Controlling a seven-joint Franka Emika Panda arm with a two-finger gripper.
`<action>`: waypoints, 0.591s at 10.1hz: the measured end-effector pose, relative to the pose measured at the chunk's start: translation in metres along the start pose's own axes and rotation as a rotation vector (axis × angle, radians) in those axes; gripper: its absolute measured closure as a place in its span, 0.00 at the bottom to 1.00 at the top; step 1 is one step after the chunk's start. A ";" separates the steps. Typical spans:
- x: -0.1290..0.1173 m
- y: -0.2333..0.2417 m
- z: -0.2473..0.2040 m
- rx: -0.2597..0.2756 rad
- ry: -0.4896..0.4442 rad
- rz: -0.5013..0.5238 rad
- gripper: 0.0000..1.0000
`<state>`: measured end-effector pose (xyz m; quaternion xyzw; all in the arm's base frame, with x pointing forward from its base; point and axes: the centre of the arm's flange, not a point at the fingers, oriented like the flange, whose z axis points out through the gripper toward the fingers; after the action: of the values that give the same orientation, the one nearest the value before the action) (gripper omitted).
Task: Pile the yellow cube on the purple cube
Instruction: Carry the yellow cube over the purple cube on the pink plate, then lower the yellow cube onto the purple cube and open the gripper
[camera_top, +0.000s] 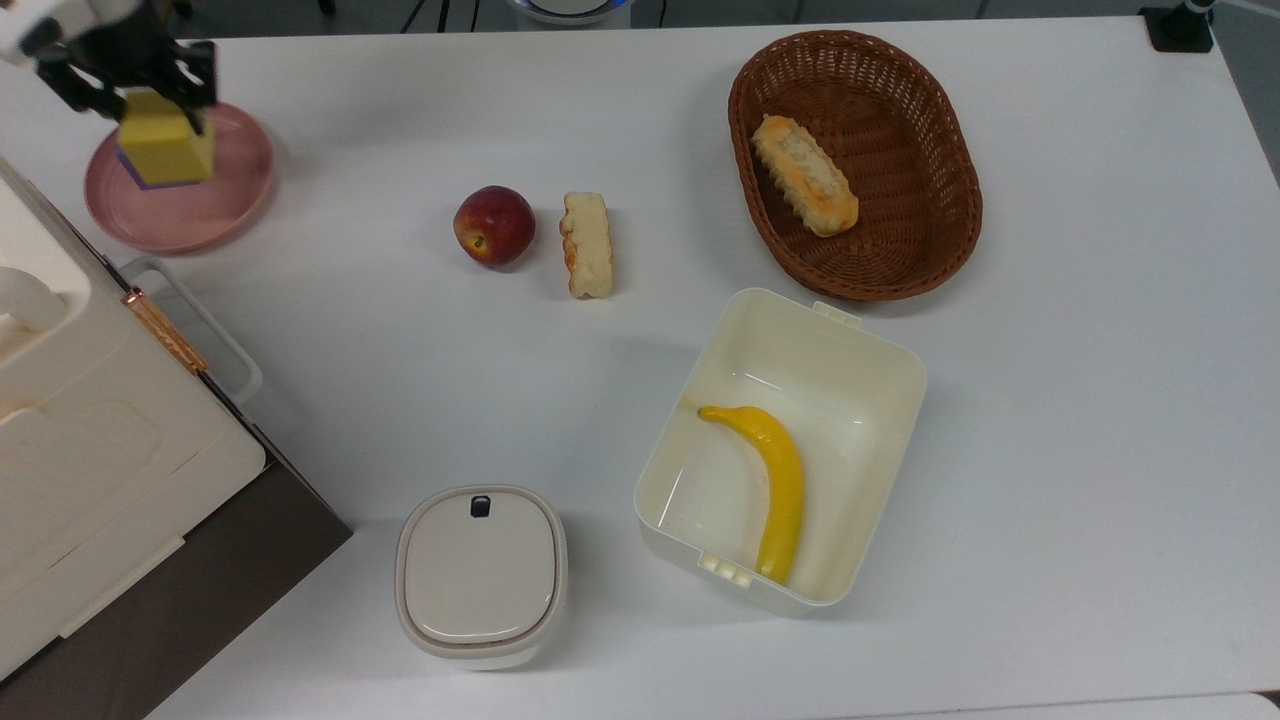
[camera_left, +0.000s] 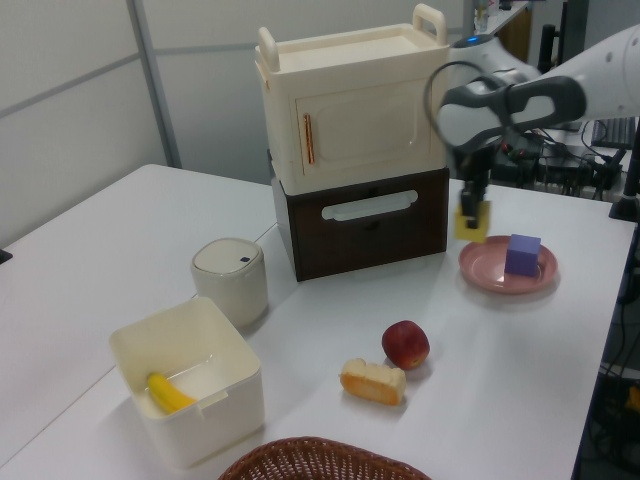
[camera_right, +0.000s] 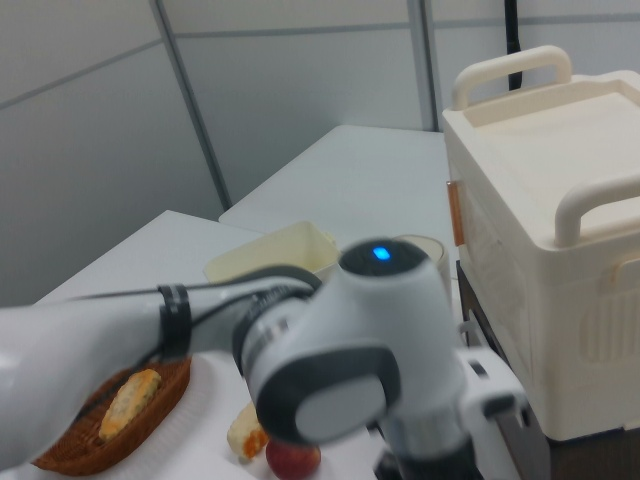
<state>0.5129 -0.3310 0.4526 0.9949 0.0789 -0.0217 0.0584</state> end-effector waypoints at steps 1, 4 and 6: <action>-0.031 0.031 0.006 0.006 -0.010 -0.066 0.41; -0.079 0.068 0.021 0.028 -0.029 -0.149 0.41; -0.078 0.066 0.024 0.033 -0.032 -0.154 0.33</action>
<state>0.4457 -0.4104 0.4403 0.9863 0.1541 -0.0431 0.0412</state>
